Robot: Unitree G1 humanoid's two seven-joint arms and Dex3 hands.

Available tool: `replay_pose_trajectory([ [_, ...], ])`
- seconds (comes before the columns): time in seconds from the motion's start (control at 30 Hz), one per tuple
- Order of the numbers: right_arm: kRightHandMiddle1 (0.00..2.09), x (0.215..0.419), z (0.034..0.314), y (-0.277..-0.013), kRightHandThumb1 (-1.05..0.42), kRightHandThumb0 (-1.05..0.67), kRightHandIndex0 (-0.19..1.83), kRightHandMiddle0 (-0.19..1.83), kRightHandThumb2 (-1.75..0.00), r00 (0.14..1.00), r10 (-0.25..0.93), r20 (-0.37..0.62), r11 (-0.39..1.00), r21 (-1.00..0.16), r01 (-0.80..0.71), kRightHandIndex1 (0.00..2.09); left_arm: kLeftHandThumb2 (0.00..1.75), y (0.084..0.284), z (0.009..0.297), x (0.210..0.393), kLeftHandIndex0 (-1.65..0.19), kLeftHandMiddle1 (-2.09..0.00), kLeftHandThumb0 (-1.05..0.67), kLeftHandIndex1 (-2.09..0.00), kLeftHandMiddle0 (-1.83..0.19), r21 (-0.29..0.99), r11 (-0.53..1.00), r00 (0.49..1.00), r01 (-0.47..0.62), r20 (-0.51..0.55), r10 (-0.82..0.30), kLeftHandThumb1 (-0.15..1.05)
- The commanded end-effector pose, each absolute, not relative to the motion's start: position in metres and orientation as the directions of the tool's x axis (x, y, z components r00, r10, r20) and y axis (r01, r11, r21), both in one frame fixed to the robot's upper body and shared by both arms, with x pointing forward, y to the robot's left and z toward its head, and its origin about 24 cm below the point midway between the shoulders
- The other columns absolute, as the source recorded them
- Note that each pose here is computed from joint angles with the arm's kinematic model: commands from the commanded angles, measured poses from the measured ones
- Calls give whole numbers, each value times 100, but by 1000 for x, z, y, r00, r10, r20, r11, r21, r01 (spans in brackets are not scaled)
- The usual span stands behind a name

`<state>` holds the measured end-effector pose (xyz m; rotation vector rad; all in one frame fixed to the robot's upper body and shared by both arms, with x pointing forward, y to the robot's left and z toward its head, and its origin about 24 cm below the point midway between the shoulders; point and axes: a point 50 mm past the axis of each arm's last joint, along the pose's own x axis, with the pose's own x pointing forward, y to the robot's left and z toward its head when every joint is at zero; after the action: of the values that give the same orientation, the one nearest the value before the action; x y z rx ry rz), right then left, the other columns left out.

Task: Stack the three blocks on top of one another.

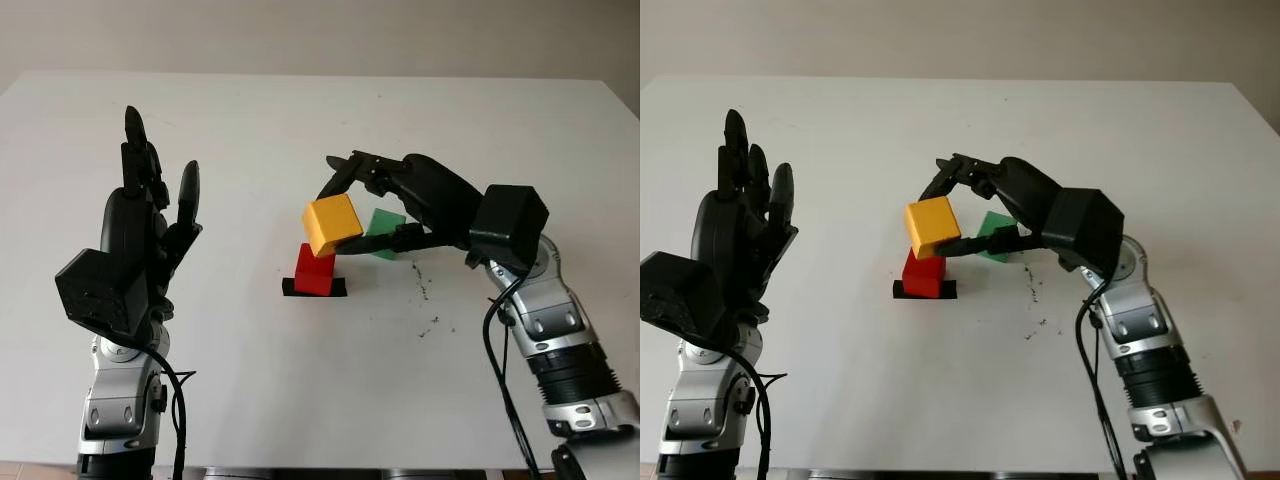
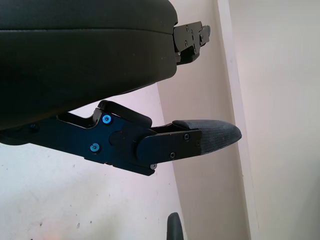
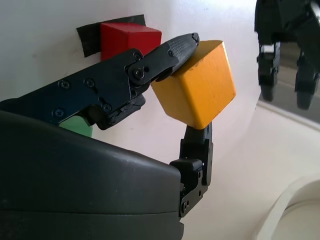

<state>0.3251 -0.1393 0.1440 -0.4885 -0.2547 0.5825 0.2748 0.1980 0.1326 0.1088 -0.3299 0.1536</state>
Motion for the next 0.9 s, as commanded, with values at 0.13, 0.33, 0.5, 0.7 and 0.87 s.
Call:
replay_pose_trajectory([
  [0.13,148,316,142,-134,-100,-49,15,26,-6,847,519,115,768,-500,-402,6,51,198,130,274,19,-4,-65,-1,19,83,983,935,-163,330,127,105],
  [0.33,157,314,135,-127,-101,-46,15,20,-6,864,490,115,783,-494,-378,5,50,196,132,274,19,-4,-64,0,19,79,985,934,-154,336,119,105],
  [0.5,162,314,132,-127,-100,-44,16,19,-5,872,479,100,779,-506,-370,6,51,196,131,273,19,-2,-63,0,19,87,984,934,-158,336,121,105],
  [0.7,163,314,129,-126,-99,-45,18,21,-5,876,475,84,768,-526,-366,6,51,195,131,275,19,0,-65,0,19,82,985,936,-155,331,120,105],
  [0.87,163,314,127,-123,-98,-45,19,24,-5,877,474,76,762,-536,-365,6,51,194,130,275,19,0,-64,0,19,79,985,935,-151,334,116,105],
])
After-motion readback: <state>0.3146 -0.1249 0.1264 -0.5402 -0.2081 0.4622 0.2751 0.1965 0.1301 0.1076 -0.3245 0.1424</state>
